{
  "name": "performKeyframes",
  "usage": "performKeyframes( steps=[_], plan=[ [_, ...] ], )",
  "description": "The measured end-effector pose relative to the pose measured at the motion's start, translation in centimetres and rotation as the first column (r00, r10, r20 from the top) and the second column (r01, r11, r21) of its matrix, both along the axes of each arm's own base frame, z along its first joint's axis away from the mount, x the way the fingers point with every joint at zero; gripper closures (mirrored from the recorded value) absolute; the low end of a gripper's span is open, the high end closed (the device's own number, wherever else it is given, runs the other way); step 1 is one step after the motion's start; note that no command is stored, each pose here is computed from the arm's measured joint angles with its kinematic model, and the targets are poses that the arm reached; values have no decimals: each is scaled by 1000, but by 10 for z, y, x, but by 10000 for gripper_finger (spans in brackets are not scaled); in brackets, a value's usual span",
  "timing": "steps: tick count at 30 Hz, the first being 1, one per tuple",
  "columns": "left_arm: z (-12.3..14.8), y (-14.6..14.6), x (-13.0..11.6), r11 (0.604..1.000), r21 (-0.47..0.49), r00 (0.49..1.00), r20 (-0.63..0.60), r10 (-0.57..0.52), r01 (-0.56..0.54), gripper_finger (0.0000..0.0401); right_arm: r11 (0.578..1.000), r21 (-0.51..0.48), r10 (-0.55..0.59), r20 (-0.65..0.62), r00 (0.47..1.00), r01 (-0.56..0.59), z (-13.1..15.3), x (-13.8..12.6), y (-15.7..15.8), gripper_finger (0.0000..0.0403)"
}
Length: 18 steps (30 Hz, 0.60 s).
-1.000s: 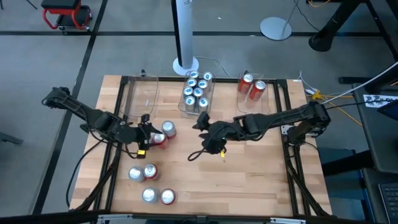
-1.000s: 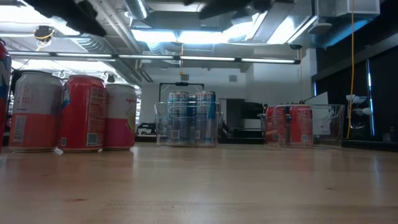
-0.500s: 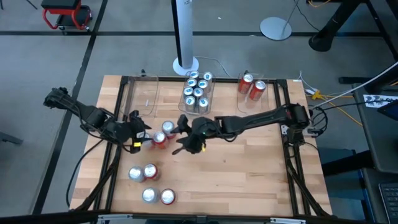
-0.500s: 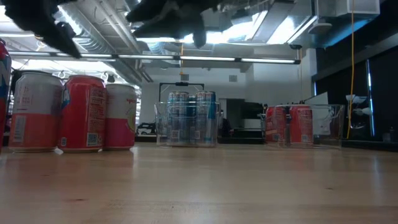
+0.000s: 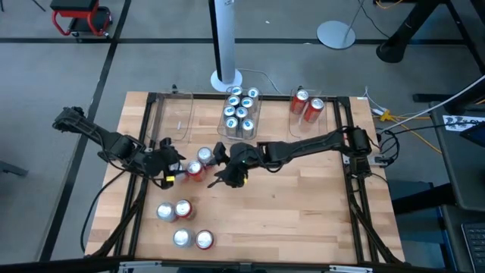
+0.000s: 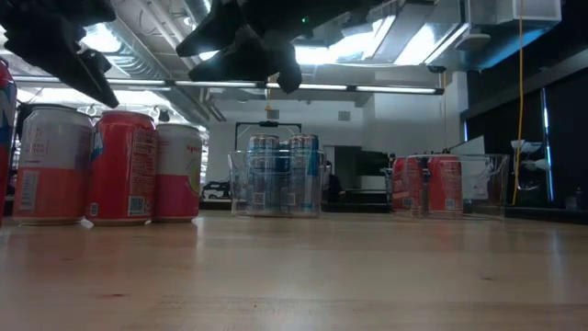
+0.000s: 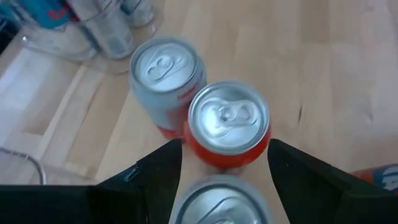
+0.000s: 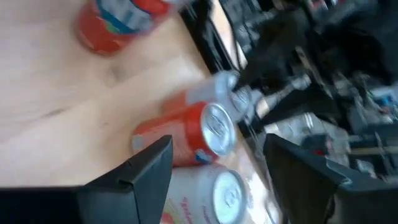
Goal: Sort soda cans
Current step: Put the orange soda can into the right transparent bin
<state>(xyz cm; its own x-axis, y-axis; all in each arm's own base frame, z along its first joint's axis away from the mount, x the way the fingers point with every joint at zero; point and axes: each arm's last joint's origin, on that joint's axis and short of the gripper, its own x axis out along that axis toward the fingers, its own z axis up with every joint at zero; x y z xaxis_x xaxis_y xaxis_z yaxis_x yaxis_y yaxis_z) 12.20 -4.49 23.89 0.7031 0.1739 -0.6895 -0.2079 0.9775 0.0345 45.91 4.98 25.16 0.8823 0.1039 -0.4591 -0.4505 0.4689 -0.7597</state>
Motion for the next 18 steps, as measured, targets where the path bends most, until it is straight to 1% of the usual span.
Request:
performKeyframes(
  steps=[4, 8, 11, 13, 15, 18],
  plan=[
    [3, -3, 3, 999, -8, 999, 32, -34, 34, 173, 988, 13, 152, -8, 988, -152, -1, -3, 21, 150],
    [6, -7, 6, 995, -23, 993, 76, -93, 95, 173, 971, -11, 237, -30, 971, -238, -3, -9, 47, 150],
    [9, -13, 9, 982, -71, 981, 99, -166, 174, 173, 967, -51, 246, -61, 967, -249, -6, -14, 60, 150],
    [8, -18, 11, 971, -85, 972, 91, -215, 223, 173, 966, -67, 243, -93, 966, -249, -8, -18, 67, 150],
    [5, -23, 14, 960, -74, 961, 81, -263, 269, 175, 967, -85, 228, -126, 966, -239, -11, -21, 72, 150],
    [3, -32, 21, 944, -30, 944, 51, -327, 328, 181, 970, -115, 195, -153, 969, -213, -13, -23, 75, 150]
  ],
)
